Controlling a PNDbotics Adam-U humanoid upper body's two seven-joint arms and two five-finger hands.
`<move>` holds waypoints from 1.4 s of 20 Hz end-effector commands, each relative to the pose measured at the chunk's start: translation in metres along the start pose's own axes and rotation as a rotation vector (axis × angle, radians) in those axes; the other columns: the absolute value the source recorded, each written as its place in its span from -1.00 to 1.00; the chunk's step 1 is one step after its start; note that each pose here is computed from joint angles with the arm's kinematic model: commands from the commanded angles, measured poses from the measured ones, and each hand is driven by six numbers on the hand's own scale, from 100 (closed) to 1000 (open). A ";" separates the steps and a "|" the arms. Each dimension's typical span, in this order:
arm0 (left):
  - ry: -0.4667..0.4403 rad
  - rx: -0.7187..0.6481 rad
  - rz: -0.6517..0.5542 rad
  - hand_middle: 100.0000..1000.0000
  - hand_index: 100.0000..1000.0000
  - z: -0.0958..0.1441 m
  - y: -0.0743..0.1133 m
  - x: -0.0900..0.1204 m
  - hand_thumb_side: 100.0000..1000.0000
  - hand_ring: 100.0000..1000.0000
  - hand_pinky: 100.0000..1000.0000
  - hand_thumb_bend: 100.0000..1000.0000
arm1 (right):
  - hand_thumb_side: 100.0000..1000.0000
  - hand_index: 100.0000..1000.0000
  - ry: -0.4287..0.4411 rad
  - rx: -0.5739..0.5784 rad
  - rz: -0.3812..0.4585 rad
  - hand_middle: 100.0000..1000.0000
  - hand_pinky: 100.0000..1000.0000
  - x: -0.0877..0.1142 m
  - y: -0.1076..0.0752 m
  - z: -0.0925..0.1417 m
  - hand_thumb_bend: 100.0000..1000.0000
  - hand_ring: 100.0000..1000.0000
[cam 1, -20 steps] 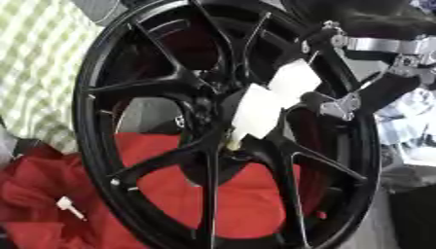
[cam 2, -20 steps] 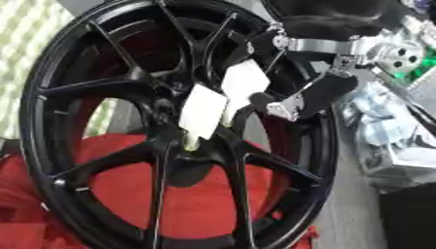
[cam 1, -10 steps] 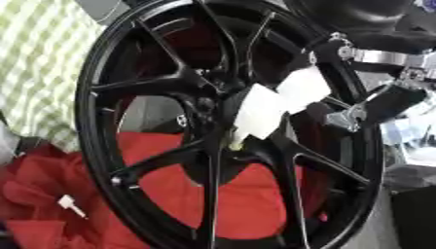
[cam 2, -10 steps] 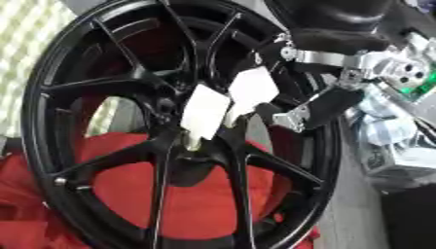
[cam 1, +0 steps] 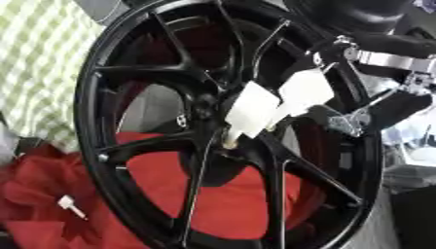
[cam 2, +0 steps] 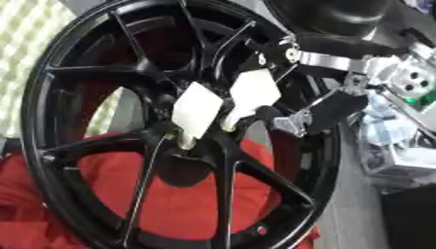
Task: Pull the pin out of the wheel hub.
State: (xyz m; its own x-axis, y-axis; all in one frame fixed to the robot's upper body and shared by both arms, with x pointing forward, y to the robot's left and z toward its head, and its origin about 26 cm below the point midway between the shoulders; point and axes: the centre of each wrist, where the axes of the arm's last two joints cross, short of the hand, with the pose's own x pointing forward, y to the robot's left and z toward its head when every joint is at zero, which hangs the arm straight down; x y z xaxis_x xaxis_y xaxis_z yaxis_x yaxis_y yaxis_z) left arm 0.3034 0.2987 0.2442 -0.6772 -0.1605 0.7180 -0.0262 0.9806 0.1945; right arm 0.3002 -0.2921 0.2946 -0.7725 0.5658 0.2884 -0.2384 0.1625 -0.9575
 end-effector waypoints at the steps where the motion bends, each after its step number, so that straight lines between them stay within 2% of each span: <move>1: -0.032 0.003 -0.013 0.23 0.55 -0.003 0.003 0.009 0.44 0.30 0.14 -1.00 | -0.57 -0.22 0.038 -0.016 0.007 -0.63 0.55 0.003 -0.014 0.008 -1.00 -0.03; 6: -0.032 0.006 -0.015 0.23 0.55 -0.002 0.004 0.008 0.44 0.30 0.14 -1.00 | -0.52 -0.25 0.103 -0.046 -0.030 -0.66 0.53 0.003 -0.023 0.013 -1.00 -0.08; 13: -0.023 0.016 -0.023 0.24 0.55 0.000 0.007 0.008 0.43 0.30 0.14 -1.00 | -0.57 -0.23 0.144 -0.081 -0.080 -0.64 0.55 0.009 -0.040 0.025 -1.00 -0.07; 19: -0.010 0.062 -0.043 0.23 0.55 0.007 0.015 0.004 0.42 0.30 0.14 -1.00 | -0.71 -0.21 0.196 -0.237 -0.143 -0.63 0.58 -0.014 -0.049 0.061 -1.00 -0.06; 23: -0.006 0.112 -0.063 0.23 0.55 0.012 0.021 0.002 0.42 0.30 0.14 -1.00 | -0.78 -0.22 0.257 -0.390 -0.244 -0.65 0.61 -0.045 -0.036 0.089 -1.00 -0.07; 26: -0.010 0.140 -0.071 0.23 0.55 0.014 0.024 0.001 0.41 0.29 0.14 -1.00 | -0.77 -0.20 0.302 -0.527 -0.320 -0.64 0.61 -0.070 -0.015 0.114 -1.00 -0.06; 28: -0.017 0.154 -0.074 0.24 0.55 0.015 0.026 0.001 0.40 0.29 0.14 -1.00 | -0.76 -0.18 0.336 -0.608 -0.337 -0.61 0.61 -0.081 0.001 0.130 -1.00 -0.04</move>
State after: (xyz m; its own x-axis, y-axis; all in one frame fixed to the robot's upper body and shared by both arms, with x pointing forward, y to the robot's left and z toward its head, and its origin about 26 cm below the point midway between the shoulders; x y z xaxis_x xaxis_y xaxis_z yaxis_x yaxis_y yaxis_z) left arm 0.2950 0.3232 0.2323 -0.6606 -0.2143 0.7195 -0.1671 0.9763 0.1373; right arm 0.2893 -0.4320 0.2625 -0.4590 0.6003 0.6549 -0.0595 0.7147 -0.6969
